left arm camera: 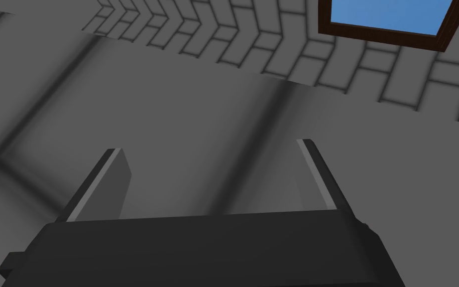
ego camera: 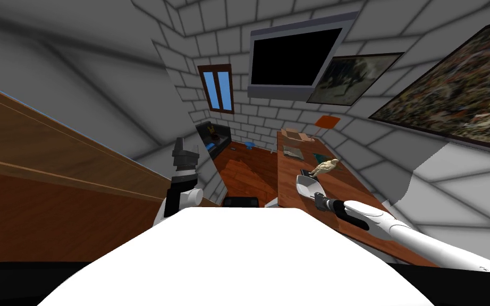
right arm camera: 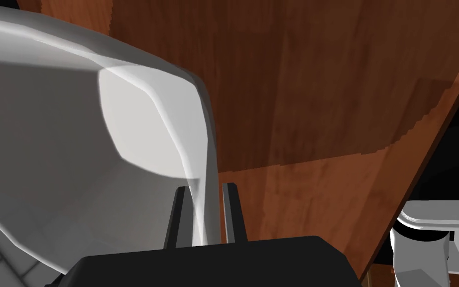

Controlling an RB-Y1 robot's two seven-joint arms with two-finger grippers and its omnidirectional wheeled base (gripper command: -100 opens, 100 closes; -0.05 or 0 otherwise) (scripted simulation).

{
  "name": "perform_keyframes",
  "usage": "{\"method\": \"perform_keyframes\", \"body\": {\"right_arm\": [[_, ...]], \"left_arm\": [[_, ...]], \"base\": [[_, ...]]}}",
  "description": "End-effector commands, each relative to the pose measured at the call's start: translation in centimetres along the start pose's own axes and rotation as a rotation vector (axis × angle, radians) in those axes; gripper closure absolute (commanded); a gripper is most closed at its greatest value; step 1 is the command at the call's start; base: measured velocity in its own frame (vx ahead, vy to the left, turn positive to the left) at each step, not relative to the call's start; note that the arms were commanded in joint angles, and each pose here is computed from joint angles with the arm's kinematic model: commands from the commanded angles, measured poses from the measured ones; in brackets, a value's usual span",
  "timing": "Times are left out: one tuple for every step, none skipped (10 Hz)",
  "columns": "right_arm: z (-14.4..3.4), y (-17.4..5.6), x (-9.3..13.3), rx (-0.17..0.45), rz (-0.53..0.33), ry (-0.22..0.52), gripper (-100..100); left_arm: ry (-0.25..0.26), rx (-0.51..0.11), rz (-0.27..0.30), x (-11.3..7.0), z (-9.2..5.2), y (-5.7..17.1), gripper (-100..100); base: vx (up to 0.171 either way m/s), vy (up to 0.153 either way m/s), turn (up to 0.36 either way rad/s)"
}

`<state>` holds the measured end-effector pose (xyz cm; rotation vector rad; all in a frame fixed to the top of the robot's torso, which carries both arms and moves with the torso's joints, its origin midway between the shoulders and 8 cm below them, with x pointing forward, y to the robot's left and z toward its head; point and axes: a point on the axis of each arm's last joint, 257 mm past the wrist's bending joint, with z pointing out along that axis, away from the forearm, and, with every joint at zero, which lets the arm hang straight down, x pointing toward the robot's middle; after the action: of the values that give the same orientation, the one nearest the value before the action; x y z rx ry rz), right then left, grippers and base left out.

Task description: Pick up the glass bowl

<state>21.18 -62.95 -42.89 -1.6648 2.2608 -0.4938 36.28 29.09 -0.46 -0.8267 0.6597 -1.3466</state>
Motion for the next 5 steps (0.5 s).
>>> {"method": "perform_keyframes", "body": {"right_arm": [[-0.67, -1.14, 0.28, 0.005, -0.008, 0.002, 100], [-1.06, -1.59, 0.43, 0.005, -0.013, 0.002, 100], [-1.46, -2.05, 0.58, 0.004, -0.019, 0.002, 100], [-1.11, -1.54, 0.51, 0.003, -0.015, 0.003, 100], [-1.15, -1.57, 0.51, 0.002, -0.015, 0.002, 0]], "left_arm": [[0.000, 0.000, 0.000, 0.00, 0.00, 0.00, 0], [0.000, 0.000, 0.000, 0.00, 0.00, 0.00, 0], [0.000, 0.000, 0.000, 0.00, 0.00, 0.00, 0], [0.000, 0.000, 0.000, 0.00, 0.00, 0.00, 0], [0.000, 0.000, 0.000, 0.00, 0.00, 0.00, 0]], "base": [[-0.006, 0.038, -0.087], [-0.013, 0.067, -0.082], [-0.012, 0.067, -0.047], [-0.004, 0.028, -0.012], [-0.001, 0.006, 0.000]]}}
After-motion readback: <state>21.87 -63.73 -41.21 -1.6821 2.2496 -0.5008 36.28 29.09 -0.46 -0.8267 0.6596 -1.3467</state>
